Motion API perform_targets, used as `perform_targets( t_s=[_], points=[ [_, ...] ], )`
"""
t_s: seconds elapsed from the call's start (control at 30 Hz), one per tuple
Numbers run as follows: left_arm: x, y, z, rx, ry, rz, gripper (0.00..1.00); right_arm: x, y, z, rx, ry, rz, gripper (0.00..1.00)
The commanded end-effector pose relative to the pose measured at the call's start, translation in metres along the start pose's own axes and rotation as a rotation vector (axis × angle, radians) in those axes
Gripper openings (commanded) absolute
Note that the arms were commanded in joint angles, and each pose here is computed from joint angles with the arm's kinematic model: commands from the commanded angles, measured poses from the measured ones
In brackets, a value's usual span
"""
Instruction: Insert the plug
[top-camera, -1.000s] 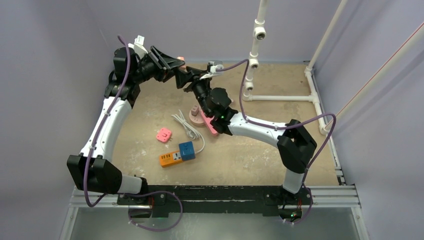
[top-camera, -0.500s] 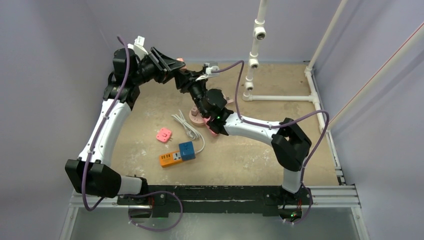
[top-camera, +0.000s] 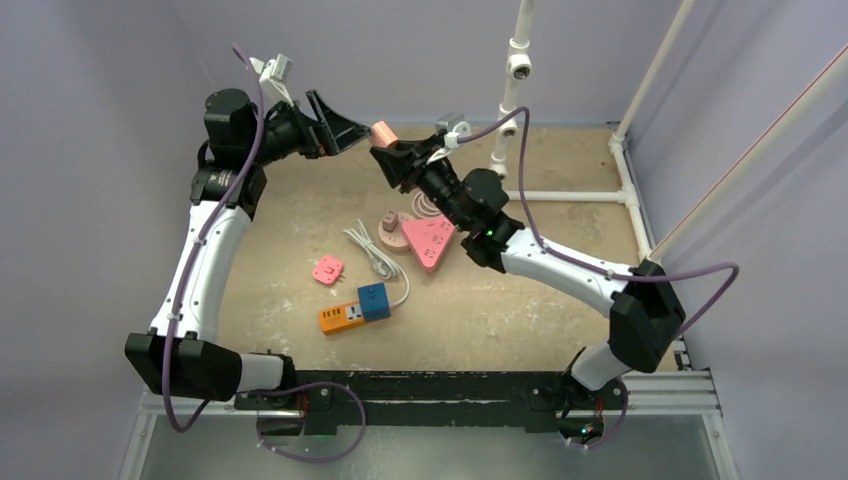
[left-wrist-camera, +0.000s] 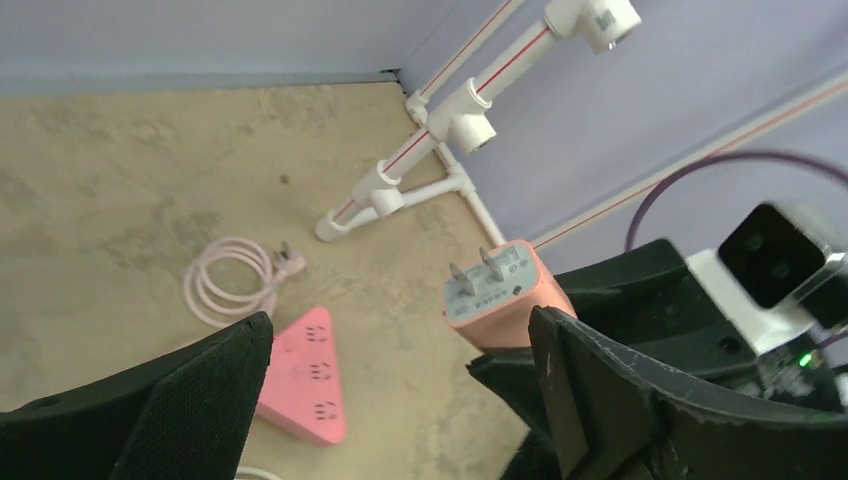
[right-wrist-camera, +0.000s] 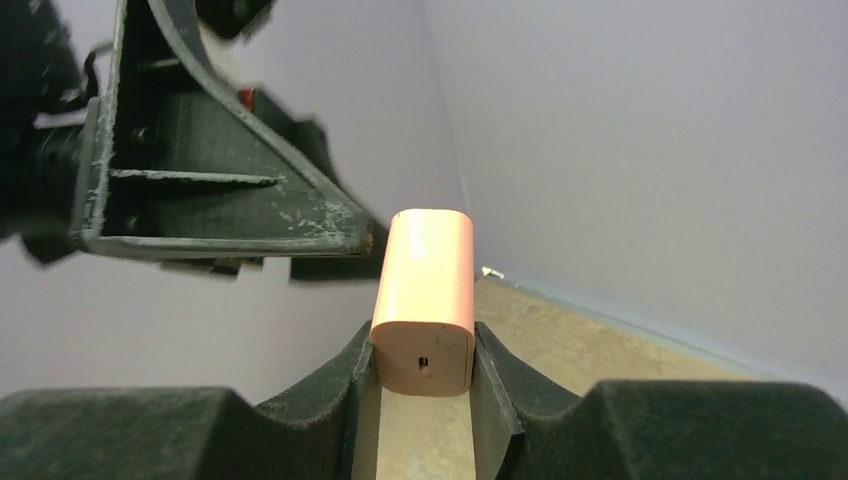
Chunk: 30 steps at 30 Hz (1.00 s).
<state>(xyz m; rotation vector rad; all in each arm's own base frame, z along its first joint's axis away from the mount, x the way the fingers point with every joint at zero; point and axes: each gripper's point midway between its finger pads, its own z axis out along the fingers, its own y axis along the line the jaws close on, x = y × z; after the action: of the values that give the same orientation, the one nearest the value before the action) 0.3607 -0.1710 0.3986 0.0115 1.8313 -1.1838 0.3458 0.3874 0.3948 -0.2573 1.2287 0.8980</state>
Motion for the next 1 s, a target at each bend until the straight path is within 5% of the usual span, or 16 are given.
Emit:
perform_targets(
  t_s=[0.0,0.27,0.43,0.57,0.83,0.97],
  points=[
    [-0.01,-0.033,-0.021,0.182,-0.011,0.651,0.99,0.016,0.029,-0.027,-0.238,0.172,-0.108,0.0],
    [0.048,-0.019,-0.051,0.459,0.118,1.595,0.99,0.023,0.04,-0.049,-0.392,0.308,-0.141,0.0],
    [0.068,-0.005,-0.062,0.542,0.191,1.913,0.99,0.029,0.043,-0.052,-0.446,0.352,-0.146,0.0],
    [0.084,0.002,-0.071,0.622,0.232,2.072,0.99,0.041,0.04,-0.05,-0.451,0.389,-0.155,0.0],
    [0.089,-0.019,-0.065,0.741,0.024,2.181,0.99,0.052,0.053,-0.04,-0.513,0.435,-0.077,0.0],
    [0.089,-0.015,-0.062,0.733,0.029,2.216,0.99,0.05,0.058,-0.037,-0.523,0.43,-0.029,0.0]
  ],
)
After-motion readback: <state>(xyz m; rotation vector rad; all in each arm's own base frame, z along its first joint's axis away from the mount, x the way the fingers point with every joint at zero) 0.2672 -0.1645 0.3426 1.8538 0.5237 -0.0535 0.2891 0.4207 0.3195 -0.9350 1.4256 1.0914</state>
